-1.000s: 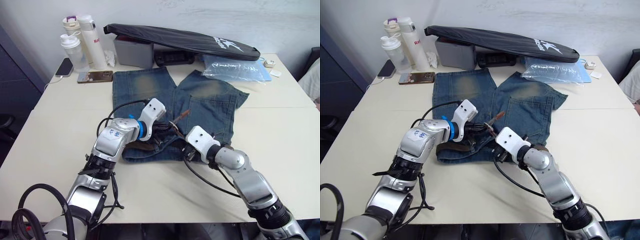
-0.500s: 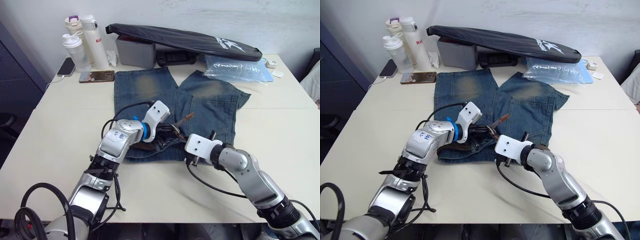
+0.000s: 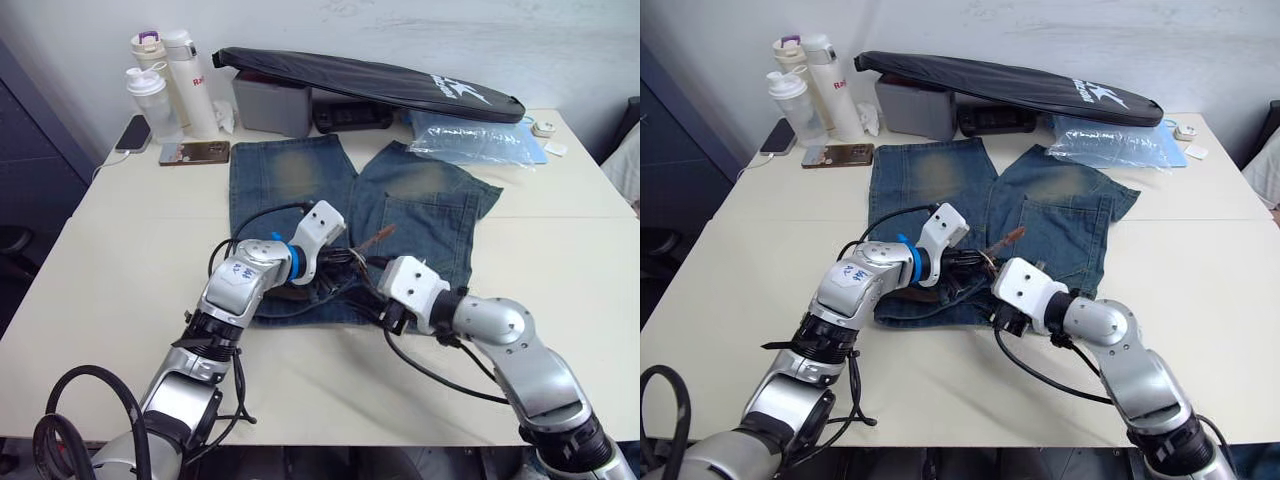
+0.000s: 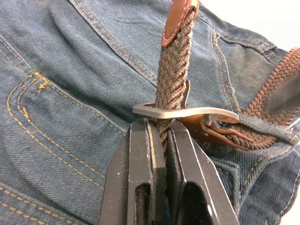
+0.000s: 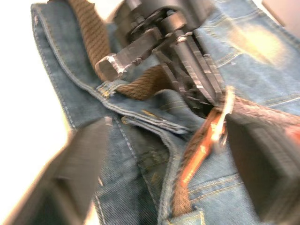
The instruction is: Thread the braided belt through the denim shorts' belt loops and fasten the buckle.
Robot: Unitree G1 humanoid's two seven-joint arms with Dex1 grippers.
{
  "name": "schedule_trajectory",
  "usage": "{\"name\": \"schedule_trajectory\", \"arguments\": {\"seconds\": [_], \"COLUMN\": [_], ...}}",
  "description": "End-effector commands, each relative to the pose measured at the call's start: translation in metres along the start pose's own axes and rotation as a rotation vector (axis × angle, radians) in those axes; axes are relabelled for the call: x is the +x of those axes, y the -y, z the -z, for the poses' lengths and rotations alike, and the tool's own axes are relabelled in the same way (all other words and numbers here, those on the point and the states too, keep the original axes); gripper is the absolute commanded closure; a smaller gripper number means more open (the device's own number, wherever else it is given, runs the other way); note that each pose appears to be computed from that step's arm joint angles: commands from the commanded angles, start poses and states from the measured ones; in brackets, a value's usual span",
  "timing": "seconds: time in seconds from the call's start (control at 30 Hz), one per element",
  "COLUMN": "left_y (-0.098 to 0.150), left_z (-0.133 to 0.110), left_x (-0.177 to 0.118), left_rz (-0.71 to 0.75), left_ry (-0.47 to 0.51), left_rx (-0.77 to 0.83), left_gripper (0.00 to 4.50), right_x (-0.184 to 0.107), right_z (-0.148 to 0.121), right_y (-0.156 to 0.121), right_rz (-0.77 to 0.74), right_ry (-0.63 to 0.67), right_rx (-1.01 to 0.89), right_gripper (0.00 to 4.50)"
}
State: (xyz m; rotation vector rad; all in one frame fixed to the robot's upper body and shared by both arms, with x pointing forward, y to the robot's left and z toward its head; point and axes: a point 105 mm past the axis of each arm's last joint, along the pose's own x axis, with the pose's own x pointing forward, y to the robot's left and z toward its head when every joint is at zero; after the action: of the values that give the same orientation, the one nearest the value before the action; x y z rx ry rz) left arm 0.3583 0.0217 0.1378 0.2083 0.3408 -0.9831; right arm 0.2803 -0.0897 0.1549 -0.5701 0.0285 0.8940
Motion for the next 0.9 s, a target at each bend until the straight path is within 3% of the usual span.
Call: {"name": "schedule_trajectory", "arguments": {"seconds": [0.03, 0.2, 0.43, 0.57, 0.73, 0.9], "left_y": [0.005, 0.005, 0.004, 0.006, 0.01, 0.013], "left_z": [-0.011, -0.011, -0.012, -0.011, -0.031, -0.038], "left_x": [0.0, -0.001, -0.002, -0.003, -0.006, -0.007], "left_rz": [0.016, 0.017, 0.012, 0.021, 0.006, -0.018], "left_ry": [0.04, 0.039, 0.041, 0.042, 0.166, 0.229], "left_rx": [0.027, 0.026, 0.022, 0.032, 0.165, 0.275], "left_gripper": [4.5, 4.5, 4.5, 4.5, 4.5, 4.5], "right_x": [-0.01, -0.008, -0.001, -0.001, -0.006, -0.005], "right_z": [-0.012, -0.006, -0.002, -0.014, -0.007, -0.009], "right_y": [0.006, 0.013, 0.014, 0.031, 0.047, 0.043], "right_rz": [0.026, 0.096, 0.144, 0.228, 0.3, 0.272], "right_ry": [0.045, 0.048, 0.053, 0.184, 0.25, 0.292], "right_rx": [0.072, 0.252, 0.334, 0.551, 0.912, 1.11], "right_gripper": [0.03, 0.03, 0.03, 0.03, 0.03, 0.03]}}
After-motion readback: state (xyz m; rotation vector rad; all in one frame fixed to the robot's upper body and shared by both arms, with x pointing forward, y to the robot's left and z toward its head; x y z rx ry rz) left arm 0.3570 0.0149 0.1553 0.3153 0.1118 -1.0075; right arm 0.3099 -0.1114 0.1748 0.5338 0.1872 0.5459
